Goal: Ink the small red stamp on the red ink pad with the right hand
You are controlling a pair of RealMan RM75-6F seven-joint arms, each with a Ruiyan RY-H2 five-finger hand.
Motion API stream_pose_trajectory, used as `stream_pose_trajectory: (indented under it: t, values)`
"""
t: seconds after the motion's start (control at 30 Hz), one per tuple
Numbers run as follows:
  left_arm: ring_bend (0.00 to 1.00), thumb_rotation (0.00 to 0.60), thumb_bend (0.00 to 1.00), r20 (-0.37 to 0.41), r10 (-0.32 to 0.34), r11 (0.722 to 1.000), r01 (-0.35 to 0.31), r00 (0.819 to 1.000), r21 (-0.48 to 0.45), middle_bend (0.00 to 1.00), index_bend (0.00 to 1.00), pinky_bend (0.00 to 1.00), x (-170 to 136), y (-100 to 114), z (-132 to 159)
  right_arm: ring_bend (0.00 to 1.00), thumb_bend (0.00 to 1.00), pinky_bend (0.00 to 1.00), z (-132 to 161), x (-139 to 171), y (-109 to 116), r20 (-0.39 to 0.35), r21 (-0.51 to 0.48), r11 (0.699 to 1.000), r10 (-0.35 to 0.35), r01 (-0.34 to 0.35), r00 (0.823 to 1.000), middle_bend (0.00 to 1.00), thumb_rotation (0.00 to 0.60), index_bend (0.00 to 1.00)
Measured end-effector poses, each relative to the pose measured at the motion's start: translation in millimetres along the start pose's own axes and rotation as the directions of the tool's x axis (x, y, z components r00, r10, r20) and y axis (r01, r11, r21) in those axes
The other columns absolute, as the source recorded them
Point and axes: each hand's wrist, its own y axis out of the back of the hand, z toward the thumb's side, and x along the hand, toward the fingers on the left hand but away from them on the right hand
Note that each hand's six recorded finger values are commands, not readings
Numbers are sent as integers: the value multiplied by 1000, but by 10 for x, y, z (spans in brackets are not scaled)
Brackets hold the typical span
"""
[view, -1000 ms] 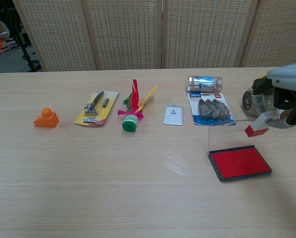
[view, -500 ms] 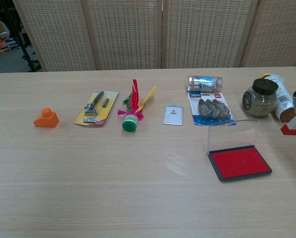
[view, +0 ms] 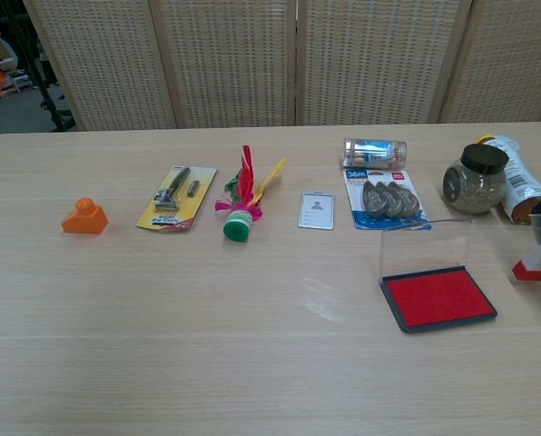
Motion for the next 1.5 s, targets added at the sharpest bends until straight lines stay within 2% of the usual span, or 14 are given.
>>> stream_pose_trajectory:
  t: [0.17, 0.4, 0.83, 1.03, 1.5]
  values:
    - [0, 600, 87, -2, 1, 1000, -1, 1000, -2, 0, 0, 0, -3, 6, -15, 1000, 667, 1000, -7, -16, -35, 11, 4, 1000, 8, -8, 1000, 972, 600, 597]
    - [0, 600, 87, -2, -2, 1000, 2, 1000, 1, 0, 0, 0, 1, -4, -13, 1000, 474, 1000, -23, -25, -56, 15, 5, 1000, 21, -21, 1000, 970, 600, 597]
    - [0, 600, 87, -1, -2, 1000, 2, 1000, 0, 0, 0, 0, 0, -5, -8, 1000, 345, 1000, -35, -13, -64, 13, 4, 1000, 27, -27, 1000, 970, 600, 559]
    - [0, 600, 88, 0, -2, 1000, 2, 1000, 1, 0, 0, 0, -2, -5, -4, 1000, 311, 1000, -25, -7, -56, 6, 4, 1000, 26, -26, 1000, 969, 600, 521]
    - [0, 600, 87, 2, -3, 1000, 3, 1000, 1, 0, 0, 0, -2, -8, 3, 1000, 311, 1000, 0, 34, -21, -9, 3, 1000, 16, -16, 1000, 967, 600, 518]
